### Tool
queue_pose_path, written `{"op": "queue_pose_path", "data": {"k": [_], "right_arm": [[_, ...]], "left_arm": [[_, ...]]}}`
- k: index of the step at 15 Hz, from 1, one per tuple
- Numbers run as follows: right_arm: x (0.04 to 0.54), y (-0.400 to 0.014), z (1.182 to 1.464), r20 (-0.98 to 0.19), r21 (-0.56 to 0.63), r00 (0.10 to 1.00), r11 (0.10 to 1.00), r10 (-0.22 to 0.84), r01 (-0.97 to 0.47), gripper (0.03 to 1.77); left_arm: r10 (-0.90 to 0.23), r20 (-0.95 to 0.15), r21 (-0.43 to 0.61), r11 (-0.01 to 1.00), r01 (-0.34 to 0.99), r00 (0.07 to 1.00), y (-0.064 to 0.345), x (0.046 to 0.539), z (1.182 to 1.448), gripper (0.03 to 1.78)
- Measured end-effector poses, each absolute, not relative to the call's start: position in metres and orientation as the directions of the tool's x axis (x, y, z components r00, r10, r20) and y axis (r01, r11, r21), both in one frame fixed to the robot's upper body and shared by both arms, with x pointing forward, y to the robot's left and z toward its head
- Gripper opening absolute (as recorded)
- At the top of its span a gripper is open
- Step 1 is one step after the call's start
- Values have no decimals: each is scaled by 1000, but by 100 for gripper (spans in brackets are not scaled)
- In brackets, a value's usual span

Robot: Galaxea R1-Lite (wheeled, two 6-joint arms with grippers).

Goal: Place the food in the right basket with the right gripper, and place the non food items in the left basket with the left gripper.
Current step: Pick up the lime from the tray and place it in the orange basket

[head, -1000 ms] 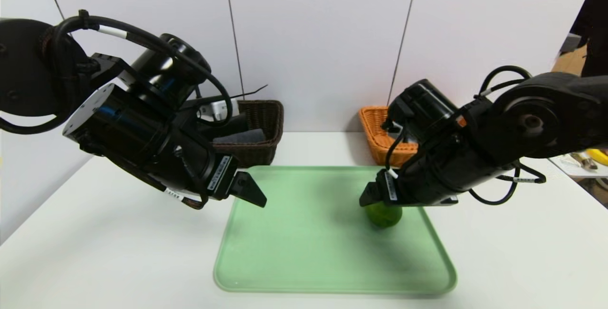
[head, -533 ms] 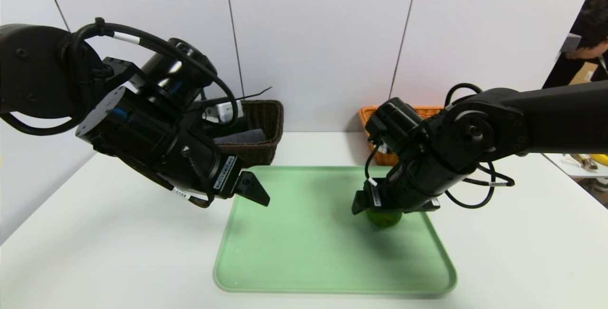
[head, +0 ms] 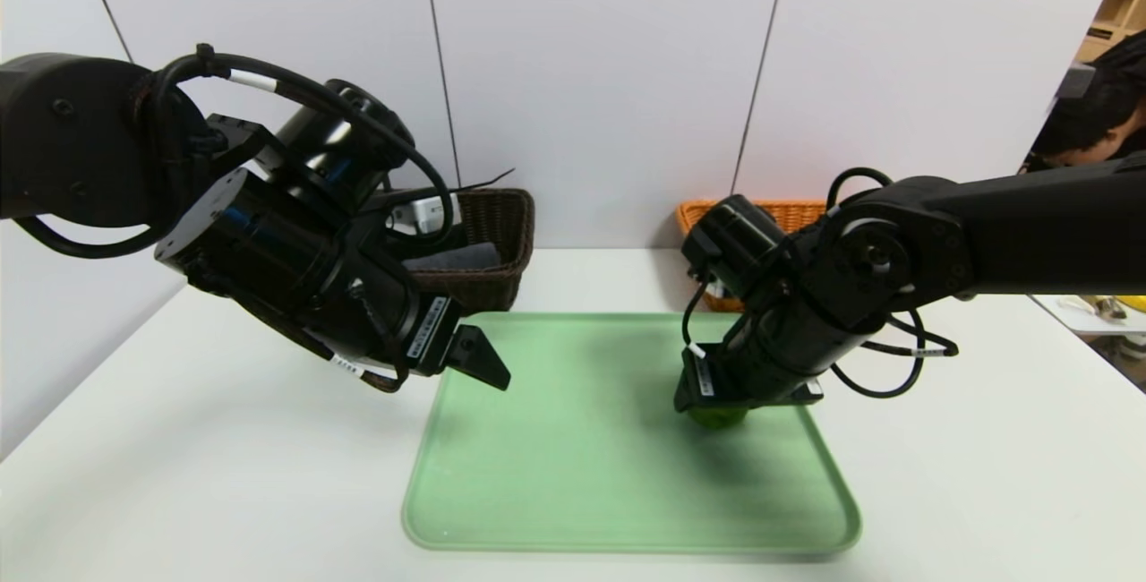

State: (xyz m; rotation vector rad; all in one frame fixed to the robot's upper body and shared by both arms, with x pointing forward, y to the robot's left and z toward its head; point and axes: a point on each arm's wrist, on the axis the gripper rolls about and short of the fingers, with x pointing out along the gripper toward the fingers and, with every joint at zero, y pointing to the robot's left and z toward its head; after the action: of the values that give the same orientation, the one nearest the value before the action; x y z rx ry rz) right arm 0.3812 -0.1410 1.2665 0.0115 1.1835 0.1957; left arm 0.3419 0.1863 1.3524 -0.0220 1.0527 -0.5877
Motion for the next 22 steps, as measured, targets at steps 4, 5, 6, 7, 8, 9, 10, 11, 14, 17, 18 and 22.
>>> {"op": "queue_pose_path", "data": {"k": [4,5,6,7,8,9,10,11,14,17,18,22], "right_arm": [[381,-141,1268,-916,120,364,982,165,-144,49],[381,-142,1271,-911,127,374,981,172,-144,12],[379,-143,1277,-904,135,386,980,182,-145,5],[377,-145,1285,-893,148,406,978,197,-148,5],[375,-147,1295,-878,164,427,974,216,-154,5],[373,-149,1306,-861,179,452,971,233,-159,5],[371,-152,1316,-843,191,477,968,248,-165,5],[369,-154,1323,-830,200,495,965,258,-167,5],[365,-157,1333,-812,212,516,962,271,-171,5],[363,-158,1336,-808,214,522,961,275,-174,5],[363,-158,1337,-808,214,521,961,274,-175,19],[362,-158,1337,-808,214,520,961,276,-177,81]], "left_arm": [[-463,-811,-290,849,443,358,187,342,1352,169],[-464,-810,-290,848,442,359,187,342,1352,169],[-465,-809,-290,848,443,360,188,341,1353,169],[-467,-807,-291,847,444,361,188,341,1354,169],[-468,-807,-293,847,444,361,188,341,1354,169],[-469,-806,-293,847,444,361,188,341,1354,169],[-469,-806,-294,846,444,361,188,340,1354,169],[-470,-805,-294,846,446,362,188,340,1355,169],[-474,-801,-295,844,449,365,189,338,1357,169],[-475,-800,-294,843,450,366,190,336,1358,169],[-475,-801,-295,843,449,366,190,336,1358,169],[-473,-803,-295,844,448,362,191,335,1356,169]]}}
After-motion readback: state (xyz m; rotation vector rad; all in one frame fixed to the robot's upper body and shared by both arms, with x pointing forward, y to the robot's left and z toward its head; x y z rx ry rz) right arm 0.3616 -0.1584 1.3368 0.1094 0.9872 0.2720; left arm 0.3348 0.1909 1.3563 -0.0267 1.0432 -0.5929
